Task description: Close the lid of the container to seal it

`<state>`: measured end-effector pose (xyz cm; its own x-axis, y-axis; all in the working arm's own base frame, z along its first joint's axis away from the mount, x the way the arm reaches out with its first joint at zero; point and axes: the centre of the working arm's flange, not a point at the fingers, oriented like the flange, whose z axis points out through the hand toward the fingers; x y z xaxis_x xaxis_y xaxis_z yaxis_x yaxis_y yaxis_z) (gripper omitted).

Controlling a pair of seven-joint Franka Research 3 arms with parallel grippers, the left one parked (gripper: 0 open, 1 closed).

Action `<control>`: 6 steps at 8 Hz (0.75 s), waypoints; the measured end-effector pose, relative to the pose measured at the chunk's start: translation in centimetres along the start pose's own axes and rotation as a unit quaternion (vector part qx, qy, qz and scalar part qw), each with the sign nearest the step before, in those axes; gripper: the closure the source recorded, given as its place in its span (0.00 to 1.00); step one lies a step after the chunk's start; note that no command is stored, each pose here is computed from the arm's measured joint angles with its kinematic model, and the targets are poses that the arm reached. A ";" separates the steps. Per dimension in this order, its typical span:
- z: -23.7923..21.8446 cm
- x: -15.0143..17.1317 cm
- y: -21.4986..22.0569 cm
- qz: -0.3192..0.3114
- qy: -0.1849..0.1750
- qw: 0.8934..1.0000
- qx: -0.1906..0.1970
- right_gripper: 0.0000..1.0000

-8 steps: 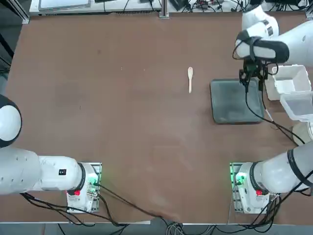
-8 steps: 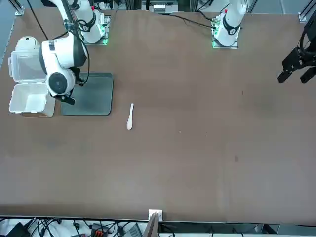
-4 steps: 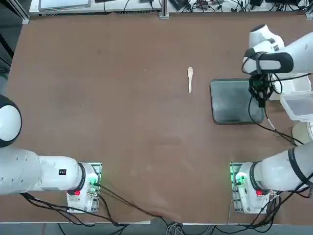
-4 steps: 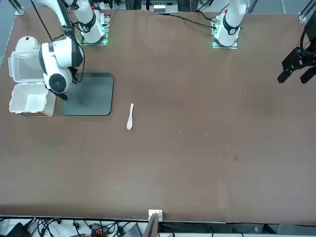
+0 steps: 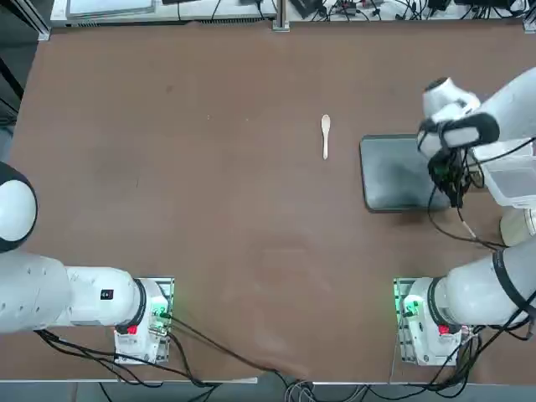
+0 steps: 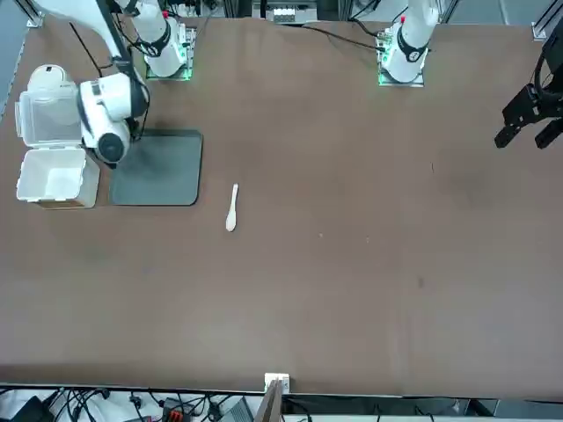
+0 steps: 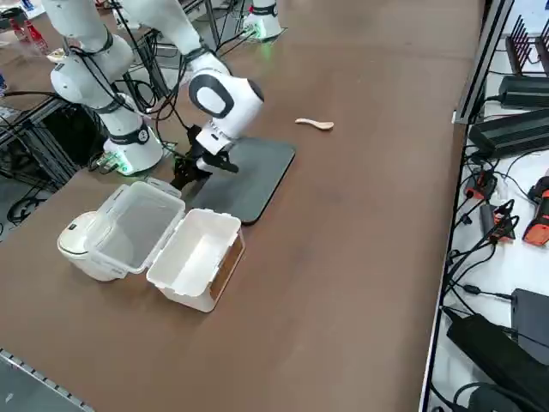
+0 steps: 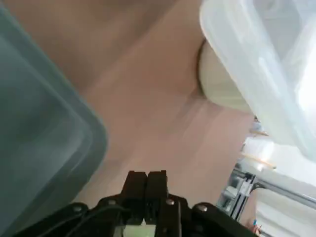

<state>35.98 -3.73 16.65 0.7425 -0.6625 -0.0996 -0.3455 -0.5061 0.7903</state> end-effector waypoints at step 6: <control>5.6 -3.1 -2.7 0.071 0.123 0.978 -0.155 0.99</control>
<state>31.42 -3.35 11.44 0.8287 -0.5411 0.1434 -0.2930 -0.2010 0.9348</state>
